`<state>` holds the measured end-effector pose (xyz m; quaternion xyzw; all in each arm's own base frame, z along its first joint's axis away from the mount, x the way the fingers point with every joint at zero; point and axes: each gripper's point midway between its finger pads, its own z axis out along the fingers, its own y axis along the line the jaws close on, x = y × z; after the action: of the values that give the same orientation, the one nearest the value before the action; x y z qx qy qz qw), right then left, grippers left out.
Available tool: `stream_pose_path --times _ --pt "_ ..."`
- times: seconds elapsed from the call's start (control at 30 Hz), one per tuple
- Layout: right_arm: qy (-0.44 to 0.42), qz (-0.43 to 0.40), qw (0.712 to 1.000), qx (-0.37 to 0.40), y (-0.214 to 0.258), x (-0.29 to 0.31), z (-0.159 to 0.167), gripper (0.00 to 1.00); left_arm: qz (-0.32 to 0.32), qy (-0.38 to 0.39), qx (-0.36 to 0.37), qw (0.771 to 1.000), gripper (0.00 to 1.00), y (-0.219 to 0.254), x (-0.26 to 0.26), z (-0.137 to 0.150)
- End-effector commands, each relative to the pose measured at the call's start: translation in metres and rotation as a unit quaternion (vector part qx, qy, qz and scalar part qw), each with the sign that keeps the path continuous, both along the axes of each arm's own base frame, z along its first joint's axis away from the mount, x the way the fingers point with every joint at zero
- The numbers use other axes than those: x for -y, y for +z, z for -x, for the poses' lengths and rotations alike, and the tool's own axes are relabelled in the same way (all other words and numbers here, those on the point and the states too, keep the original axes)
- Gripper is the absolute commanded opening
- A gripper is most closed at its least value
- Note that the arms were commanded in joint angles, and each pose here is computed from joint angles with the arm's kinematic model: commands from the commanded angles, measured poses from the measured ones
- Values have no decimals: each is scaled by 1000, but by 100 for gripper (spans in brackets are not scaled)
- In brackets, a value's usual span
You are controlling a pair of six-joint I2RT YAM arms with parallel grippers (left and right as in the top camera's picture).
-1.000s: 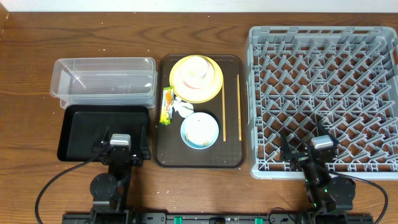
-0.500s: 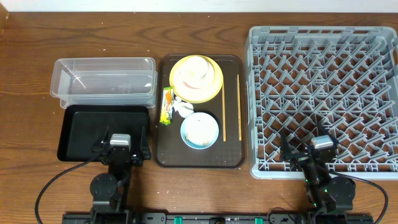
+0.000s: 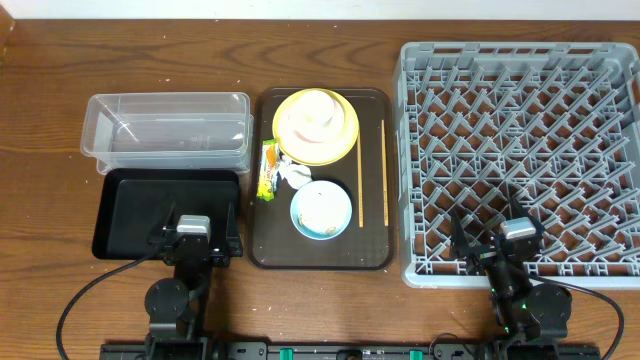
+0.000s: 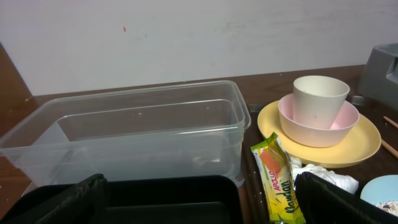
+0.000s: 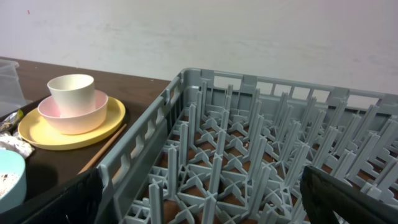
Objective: Sort waste into correct bins and load items into the dishwasher rack
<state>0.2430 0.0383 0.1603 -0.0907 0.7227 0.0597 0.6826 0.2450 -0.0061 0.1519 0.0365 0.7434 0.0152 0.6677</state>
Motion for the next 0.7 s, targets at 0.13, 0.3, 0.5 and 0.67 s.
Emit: stream_pose_path --times 0.13,0.3,0.5,0.67 --pt "2 6 1000 -4 -3 -1 0 99 -10 6 -22 1000 98 -15 -3 1" --pt "2 6 1000 -4 -3 -1 0 99 -5 -32 -8 999 98 -8 11 1" --pt "2 6 1000 -4 -3 -1 0 99 7 -113 5 994 98 -1 38 5" --pt "2 6 1000 -4 -3 -1 0 99 32 -181 33 982 98 17 61 12"
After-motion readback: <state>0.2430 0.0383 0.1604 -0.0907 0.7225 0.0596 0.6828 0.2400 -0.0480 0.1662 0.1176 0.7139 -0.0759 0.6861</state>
